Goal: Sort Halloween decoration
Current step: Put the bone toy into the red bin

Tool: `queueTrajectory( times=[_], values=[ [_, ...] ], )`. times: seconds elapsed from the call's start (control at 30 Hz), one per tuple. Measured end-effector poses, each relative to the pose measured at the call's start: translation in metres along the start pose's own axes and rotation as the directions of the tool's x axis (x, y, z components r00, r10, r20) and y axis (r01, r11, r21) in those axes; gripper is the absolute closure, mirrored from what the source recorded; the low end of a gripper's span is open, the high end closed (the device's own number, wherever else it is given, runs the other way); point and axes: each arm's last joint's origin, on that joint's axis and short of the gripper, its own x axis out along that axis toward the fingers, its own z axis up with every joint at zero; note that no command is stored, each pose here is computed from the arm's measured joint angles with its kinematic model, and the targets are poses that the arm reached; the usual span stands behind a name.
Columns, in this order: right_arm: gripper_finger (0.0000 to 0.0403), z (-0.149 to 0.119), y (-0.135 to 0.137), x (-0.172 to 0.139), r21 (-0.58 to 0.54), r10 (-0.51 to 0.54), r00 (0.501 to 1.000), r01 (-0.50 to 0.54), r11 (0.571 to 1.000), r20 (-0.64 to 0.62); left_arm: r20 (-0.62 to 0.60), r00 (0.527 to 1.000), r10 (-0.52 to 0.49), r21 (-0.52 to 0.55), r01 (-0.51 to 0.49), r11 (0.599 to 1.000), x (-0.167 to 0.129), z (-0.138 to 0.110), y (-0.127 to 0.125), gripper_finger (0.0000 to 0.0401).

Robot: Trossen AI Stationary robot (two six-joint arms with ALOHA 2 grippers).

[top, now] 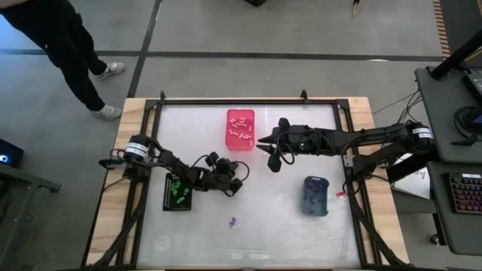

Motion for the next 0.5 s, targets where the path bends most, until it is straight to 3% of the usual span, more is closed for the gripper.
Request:
queueTrajectory(
  times=[0.1,0.5],
  values=[
    [0.0314,0.000,0.000,0.000,0.001,0.000,1.000,0.000,1.000,0.000,-0.004,1.000,-0.006,-0.006,0.006,1.000,0.000,0.000,0.000,0.0398],
    [0.0314,-0.002,0.004,-0.001,0.020,0.013,1.000,-0.012,1.000,-0.013,-0.005,0.997,-0.073,0.024,0.073,0.997,-0.012,0.012,-0.003,0.0401]
  ],
)
